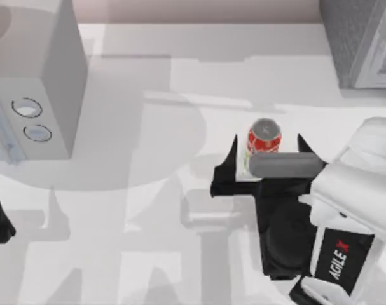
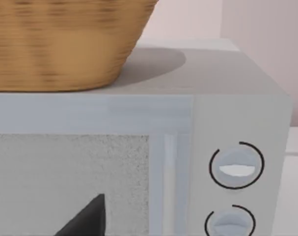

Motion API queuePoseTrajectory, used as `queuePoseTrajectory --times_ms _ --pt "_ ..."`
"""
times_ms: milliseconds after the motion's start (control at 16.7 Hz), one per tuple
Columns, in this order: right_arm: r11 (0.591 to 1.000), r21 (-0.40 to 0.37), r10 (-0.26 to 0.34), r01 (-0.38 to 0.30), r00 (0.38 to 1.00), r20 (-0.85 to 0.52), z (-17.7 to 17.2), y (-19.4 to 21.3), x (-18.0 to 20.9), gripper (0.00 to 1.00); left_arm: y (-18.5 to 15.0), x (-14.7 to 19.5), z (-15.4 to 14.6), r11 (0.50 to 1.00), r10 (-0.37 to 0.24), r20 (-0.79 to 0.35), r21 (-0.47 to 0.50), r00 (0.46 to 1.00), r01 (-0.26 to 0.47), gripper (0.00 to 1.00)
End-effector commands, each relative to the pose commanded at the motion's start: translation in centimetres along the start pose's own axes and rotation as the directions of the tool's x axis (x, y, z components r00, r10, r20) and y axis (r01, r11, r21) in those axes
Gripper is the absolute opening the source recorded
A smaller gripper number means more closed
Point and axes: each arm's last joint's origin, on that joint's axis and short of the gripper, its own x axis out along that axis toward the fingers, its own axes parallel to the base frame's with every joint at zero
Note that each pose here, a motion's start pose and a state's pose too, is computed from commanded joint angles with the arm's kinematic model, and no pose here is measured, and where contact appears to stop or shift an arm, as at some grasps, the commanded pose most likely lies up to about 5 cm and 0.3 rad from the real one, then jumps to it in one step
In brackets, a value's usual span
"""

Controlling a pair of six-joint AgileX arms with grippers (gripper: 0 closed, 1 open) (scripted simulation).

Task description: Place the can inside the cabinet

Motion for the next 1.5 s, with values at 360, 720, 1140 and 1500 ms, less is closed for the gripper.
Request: queuePoseTrajectory --times_ms 360,720,1140,1500 --pt "0.999 -0.026 -0.024 0.023 0.999 -0.030 -3.6 0.2 -1.3 1.00 0.0 0.0 0.0 1.000 0.000 0.000 0.000 1.000 0.000 1.00" --pt "1.000 -0.020 -0.007 0.006 0.998 -0.056 -5.1 0.8 -0.6 1.00 0.0 0.0 0.0 1.000 0.000 0.000 0.000 1.000 0.000 1.00" --pt "0.999 -0.026 -0.024 0.023 0.999 -0.028 -4.1 0.5 2.8 1.00 0.0 0.0 0.0 1.000 0.000 0.000 0.000 1.000 0.000 1.00" --pt "0.999 -0.026 -0.024 0.023 0.999 -0.030 -3.8 0.0 4.7 1.00 0.0 0.0 0.0 1.000 0.000 0.000 0.000 1.000 0.000 1.00"
